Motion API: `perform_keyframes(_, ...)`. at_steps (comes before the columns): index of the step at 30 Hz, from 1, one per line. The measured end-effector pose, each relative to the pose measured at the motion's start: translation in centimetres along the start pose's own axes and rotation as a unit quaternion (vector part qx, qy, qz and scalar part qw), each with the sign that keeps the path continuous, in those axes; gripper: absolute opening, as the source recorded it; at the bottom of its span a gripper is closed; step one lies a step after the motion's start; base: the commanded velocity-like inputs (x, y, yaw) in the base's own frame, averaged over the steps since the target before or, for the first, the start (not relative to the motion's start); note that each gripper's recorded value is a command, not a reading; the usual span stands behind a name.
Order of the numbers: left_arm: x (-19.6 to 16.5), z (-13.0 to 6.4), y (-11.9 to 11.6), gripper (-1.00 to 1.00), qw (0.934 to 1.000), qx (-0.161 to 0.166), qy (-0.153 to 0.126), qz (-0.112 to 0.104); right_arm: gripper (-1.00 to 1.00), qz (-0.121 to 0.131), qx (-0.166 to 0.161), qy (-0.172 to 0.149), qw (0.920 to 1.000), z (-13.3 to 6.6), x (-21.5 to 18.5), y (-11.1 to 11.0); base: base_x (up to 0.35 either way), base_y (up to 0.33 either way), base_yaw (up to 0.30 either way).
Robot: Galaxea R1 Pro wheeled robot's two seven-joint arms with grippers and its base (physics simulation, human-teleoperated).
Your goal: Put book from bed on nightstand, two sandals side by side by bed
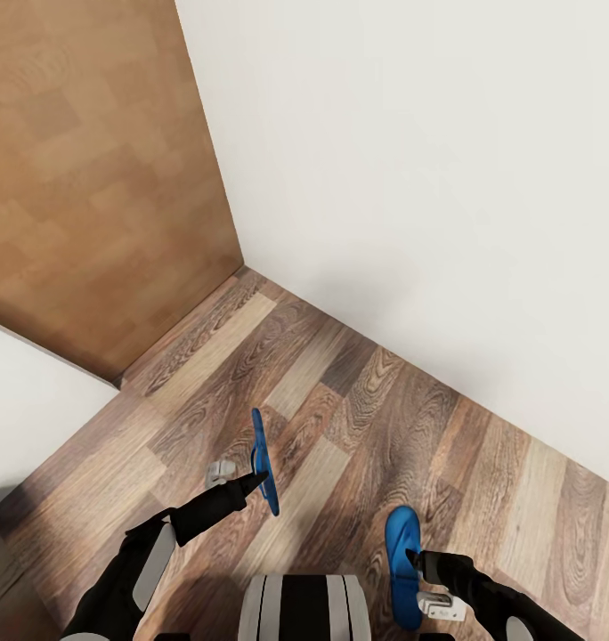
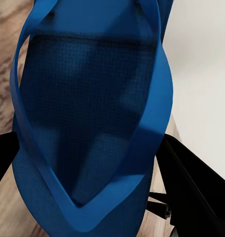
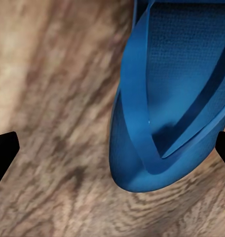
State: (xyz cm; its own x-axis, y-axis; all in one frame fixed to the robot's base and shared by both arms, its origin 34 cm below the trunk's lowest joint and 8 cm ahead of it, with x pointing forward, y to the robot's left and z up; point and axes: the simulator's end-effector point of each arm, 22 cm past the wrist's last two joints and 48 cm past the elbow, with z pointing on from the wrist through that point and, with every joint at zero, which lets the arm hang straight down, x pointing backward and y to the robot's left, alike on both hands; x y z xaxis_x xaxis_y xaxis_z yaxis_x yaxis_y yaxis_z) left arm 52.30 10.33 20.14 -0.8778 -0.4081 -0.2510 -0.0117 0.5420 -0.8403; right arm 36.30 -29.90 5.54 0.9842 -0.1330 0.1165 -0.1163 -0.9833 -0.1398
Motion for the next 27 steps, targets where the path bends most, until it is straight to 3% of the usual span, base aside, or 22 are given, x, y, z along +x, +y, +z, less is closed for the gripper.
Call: perform_keyframes(27,-0.01,0.0,-0.05,-1.0,1.0,0.001,0.0,-0.001,1.0,0.0,0.0,0.0,1.0,0.0,0.01,0.0,0.0,0.04,0.0)
